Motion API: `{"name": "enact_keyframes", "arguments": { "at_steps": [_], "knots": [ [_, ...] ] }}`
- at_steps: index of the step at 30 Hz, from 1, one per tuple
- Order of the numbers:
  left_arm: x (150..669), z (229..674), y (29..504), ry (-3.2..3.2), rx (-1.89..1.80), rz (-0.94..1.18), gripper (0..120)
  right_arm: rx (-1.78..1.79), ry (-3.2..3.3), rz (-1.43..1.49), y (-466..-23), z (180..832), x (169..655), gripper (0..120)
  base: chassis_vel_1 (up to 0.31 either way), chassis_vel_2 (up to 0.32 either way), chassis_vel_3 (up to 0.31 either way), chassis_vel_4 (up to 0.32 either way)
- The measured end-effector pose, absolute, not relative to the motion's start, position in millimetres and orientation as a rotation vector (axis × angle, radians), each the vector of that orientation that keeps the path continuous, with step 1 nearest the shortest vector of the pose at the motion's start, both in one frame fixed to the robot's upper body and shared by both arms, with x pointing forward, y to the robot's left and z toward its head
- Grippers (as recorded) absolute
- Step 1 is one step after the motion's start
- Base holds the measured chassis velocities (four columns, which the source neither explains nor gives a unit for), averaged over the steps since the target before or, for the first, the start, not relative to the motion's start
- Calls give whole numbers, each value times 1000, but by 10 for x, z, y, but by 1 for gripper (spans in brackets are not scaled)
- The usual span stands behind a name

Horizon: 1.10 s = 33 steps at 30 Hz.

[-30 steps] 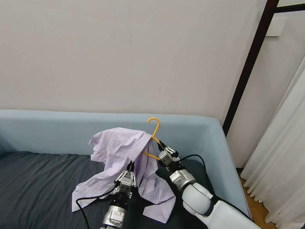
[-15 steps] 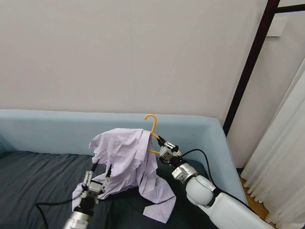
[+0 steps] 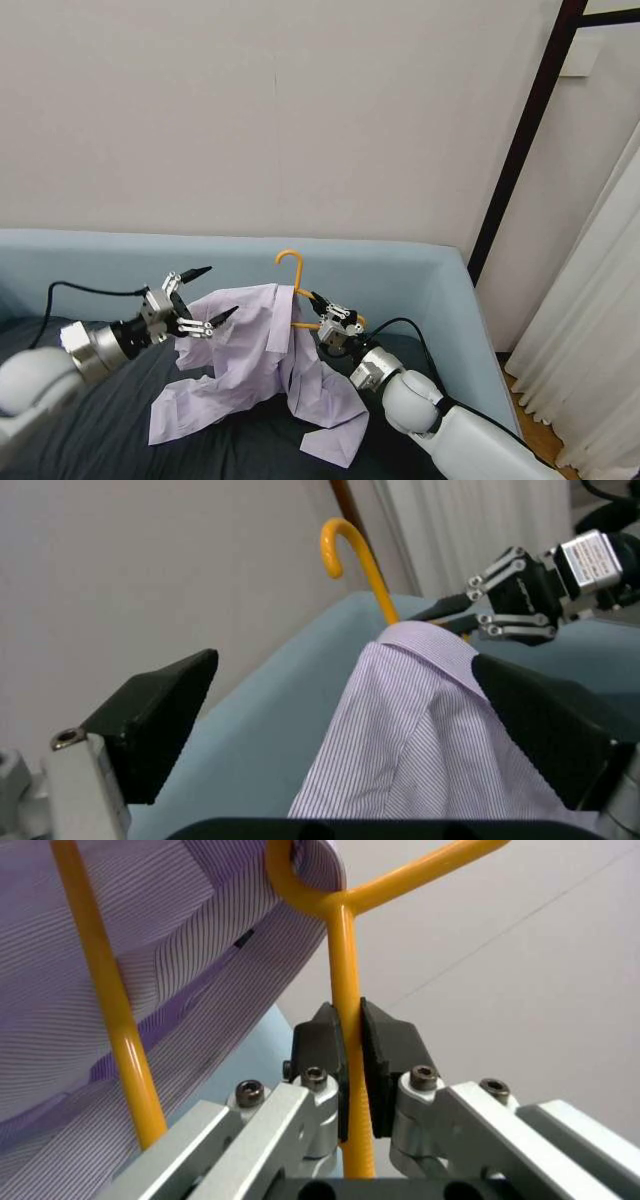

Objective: Pick up the clothes from the sofa and hang them on the clothes hanger.

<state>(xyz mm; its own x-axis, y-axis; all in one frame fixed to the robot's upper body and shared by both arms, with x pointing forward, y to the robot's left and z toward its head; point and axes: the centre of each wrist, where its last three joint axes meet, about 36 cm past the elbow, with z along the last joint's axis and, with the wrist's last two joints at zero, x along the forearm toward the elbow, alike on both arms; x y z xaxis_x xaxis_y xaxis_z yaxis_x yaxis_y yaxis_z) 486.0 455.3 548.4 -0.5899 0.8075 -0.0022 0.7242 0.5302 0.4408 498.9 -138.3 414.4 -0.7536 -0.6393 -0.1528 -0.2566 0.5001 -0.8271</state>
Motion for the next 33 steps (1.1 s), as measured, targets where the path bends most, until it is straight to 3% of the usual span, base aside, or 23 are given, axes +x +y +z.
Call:
{"name": "enact_keyframes", "arguments": {
  "at_steps": [7,22,33],
  "knots": [
    [5622,5585,4579,2467,1645,563,100,-744,2280,-1186,-1404,4092,4941,4,0,0,0,0],
    [6360,5628,4265,2427,2019,679,97,-695,2189,-1257,-1471,4142,5017,4,0,0,0,0],
    [6567,5743,4204,2401,2167,743,53,-639,2148,-1295,-1547,4144,5019,4,0,0,0,0]
  ]
}}
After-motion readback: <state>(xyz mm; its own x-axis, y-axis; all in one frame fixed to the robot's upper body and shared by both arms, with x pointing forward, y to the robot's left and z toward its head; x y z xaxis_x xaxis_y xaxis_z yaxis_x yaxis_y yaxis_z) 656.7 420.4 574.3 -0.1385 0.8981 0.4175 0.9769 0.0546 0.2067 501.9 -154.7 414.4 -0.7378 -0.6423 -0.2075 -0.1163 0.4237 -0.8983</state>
